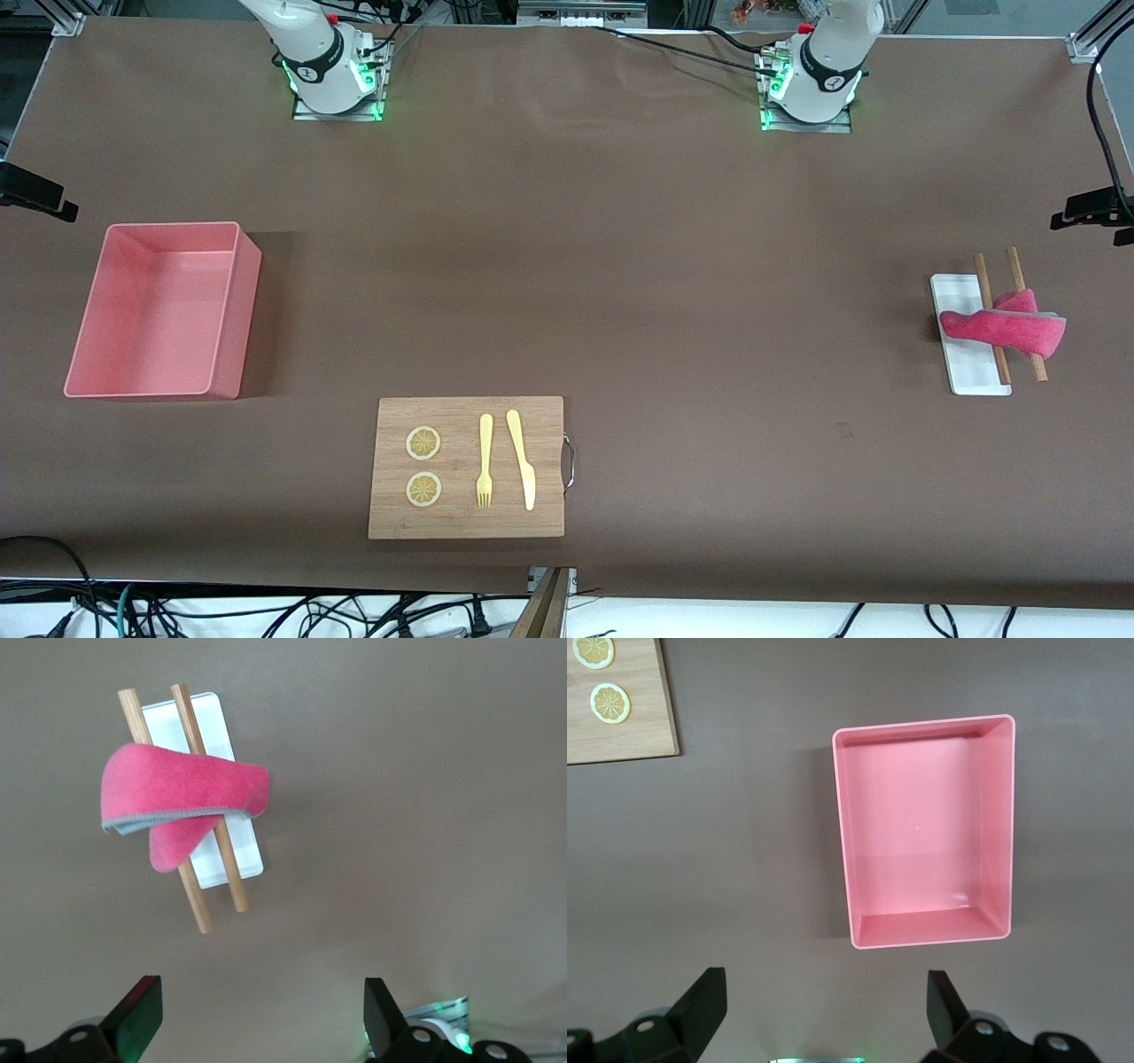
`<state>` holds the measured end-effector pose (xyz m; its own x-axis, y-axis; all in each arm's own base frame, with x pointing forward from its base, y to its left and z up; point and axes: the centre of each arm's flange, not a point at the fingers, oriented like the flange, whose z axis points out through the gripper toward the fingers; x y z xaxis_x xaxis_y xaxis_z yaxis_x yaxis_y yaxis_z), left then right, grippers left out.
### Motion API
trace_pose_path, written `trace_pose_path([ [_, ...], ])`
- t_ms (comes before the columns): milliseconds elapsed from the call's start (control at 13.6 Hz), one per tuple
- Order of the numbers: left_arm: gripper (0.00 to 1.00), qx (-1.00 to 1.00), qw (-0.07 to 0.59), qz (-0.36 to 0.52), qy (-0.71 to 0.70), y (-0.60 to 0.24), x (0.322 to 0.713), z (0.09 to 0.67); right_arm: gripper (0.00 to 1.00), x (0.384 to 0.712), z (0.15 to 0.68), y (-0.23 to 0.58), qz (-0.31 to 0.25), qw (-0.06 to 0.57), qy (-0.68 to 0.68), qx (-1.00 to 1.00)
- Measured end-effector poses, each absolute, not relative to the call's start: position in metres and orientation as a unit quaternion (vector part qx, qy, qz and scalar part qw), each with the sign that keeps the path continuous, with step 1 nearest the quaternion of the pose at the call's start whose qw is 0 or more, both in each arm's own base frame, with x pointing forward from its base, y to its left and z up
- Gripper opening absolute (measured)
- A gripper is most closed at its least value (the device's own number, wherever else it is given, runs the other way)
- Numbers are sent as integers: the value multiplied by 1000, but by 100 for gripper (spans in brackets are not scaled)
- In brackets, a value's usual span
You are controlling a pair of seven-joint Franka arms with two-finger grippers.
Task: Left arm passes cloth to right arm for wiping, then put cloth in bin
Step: 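Move the left gripper down to the pink cloth on the chopsticks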
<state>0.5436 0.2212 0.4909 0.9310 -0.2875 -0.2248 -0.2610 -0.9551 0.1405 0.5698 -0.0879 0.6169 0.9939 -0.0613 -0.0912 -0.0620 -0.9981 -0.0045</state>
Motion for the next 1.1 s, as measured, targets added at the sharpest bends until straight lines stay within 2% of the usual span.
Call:
trace_pose_path([
  [441,100,943,7,-115,-313,272,575,452,100,570,616,-88,46,4,31,-998],
  [809,100,903,34,-108,-415,330,574,378,100,571,616,-88,46,4,31,-998],
  [1104,100,877,90,-97,-461,340,571,330,100,571,616,-88,46,4,31,-998],
])
